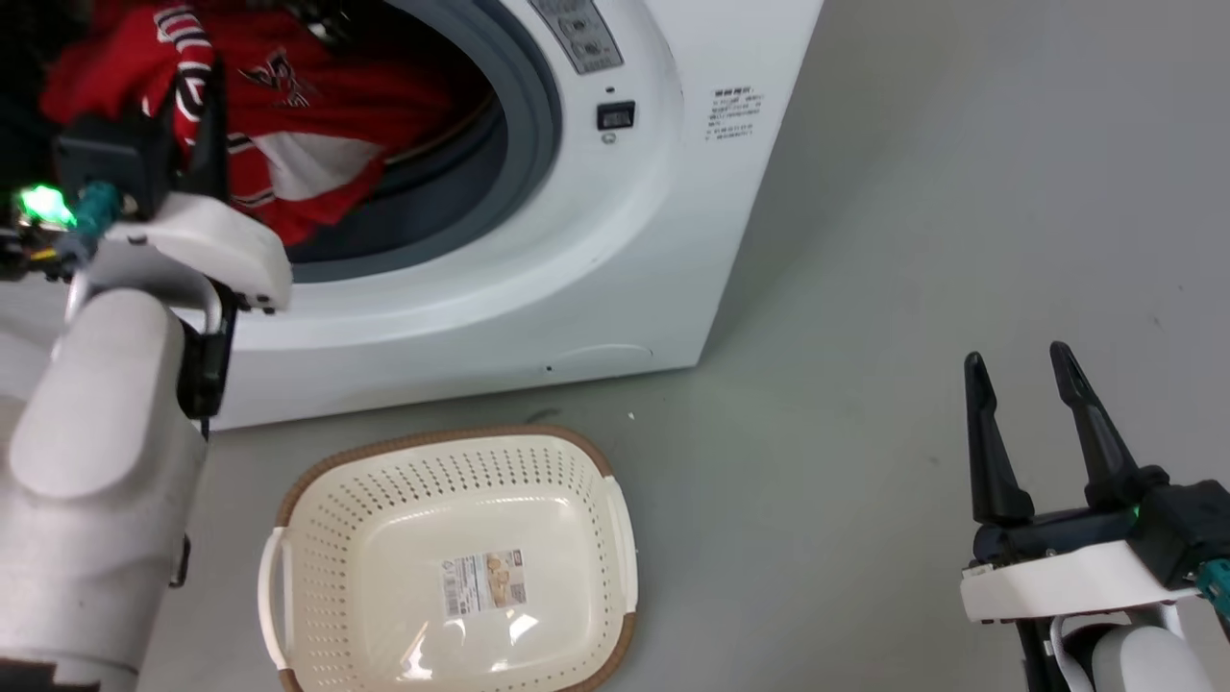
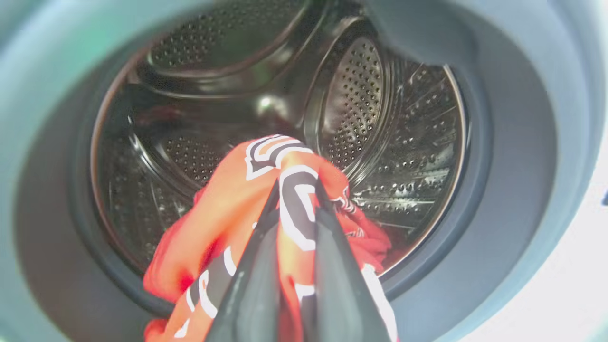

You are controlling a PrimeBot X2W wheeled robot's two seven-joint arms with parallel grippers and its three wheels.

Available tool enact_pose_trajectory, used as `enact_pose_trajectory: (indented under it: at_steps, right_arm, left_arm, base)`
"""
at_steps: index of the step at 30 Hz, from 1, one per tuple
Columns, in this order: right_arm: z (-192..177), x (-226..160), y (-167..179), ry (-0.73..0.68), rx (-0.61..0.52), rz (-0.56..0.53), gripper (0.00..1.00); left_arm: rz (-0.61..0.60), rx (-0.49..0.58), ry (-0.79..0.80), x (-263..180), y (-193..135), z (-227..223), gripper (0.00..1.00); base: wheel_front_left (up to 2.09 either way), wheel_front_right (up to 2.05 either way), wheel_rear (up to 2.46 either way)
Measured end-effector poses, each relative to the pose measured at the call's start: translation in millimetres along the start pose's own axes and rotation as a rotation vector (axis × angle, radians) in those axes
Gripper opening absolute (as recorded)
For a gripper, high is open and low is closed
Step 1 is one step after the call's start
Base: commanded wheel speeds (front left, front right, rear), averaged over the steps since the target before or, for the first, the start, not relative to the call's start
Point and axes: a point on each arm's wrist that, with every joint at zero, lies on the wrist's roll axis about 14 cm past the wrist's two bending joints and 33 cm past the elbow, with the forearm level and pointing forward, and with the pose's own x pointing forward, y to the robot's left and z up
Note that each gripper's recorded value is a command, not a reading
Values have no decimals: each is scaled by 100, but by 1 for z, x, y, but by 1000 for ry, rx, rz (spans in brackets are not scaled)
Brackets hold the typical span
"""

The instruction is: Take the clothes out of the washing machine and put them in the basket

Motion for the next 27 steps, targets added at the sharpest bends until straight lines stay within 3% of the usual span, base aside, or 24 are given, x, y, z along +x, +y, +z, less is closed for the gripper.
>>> enact_pose_trajectory:
  at_steps: [4,18,27]
  right_arm:
    - [13,-2,1,-36,-6,5,100]
    - [38,-18,7,-104,-10,23,100]
    - [43,-20,18,-117,1,53,100]
  left_arm:
    - [3,14,-122,-21,-2,44,0]
    - [16,3,-388,-104,-9,137,0]
    - [25,-16,-423,-147,-12,148,0]
  base:
    - [0,0,0]
    - [0,0,0]
    - [0,0,0]
